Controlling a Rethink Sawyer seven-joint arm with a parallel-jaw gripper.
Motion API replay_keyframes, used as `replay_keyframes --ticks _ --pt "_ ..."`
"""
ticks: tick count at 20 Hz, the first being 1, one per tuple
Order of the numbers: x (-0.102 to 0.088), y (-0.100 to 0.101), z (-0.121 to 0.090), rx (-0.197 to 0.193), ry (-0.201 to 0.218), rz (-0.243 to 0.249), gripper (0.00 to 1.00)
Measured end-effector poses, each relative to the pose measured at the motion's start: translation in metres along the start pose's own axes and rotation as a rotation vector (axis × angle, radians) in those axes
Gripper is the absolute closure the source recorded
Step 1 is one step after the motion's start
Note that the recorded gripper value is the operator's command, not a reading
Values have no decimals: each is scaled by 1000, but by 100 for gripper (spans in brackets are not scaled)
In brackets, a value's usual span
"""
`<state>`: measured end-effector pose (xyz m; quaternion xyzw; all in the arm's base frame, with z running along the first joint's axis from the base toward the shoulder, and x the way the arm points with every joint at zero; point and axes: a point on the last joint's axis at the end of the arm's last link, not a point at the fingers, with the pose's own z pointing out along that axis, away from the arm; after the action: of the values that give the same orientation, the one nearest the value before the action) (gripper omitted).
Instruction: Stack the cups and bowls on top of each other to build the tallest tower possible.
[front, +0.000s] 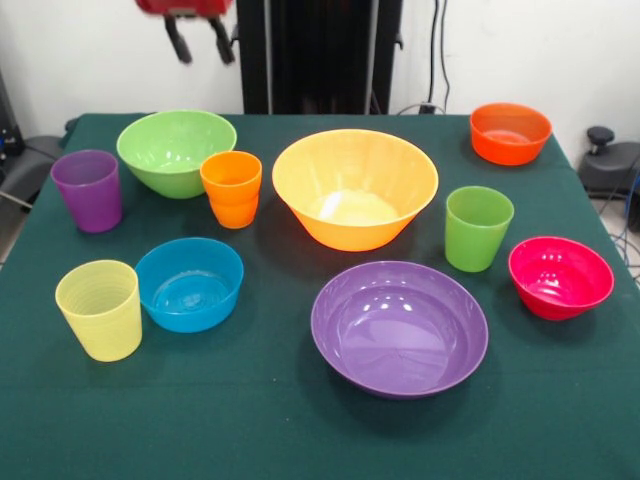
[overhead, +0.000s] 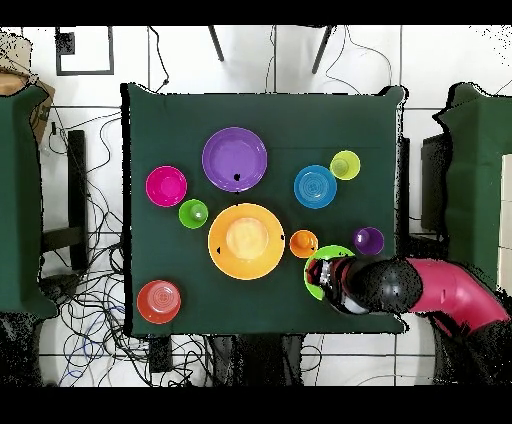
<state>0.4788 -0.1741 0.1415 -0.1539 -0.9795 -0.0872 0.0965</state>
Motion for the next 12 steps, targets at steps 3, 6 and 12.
replay_keyframes --ticks 3,6,12 --pt "4 4 -34 0 -9 33 0" --pt "8 8 -60 33 -12 44 0" --pt "8 20 -73 73 -26 12 0"
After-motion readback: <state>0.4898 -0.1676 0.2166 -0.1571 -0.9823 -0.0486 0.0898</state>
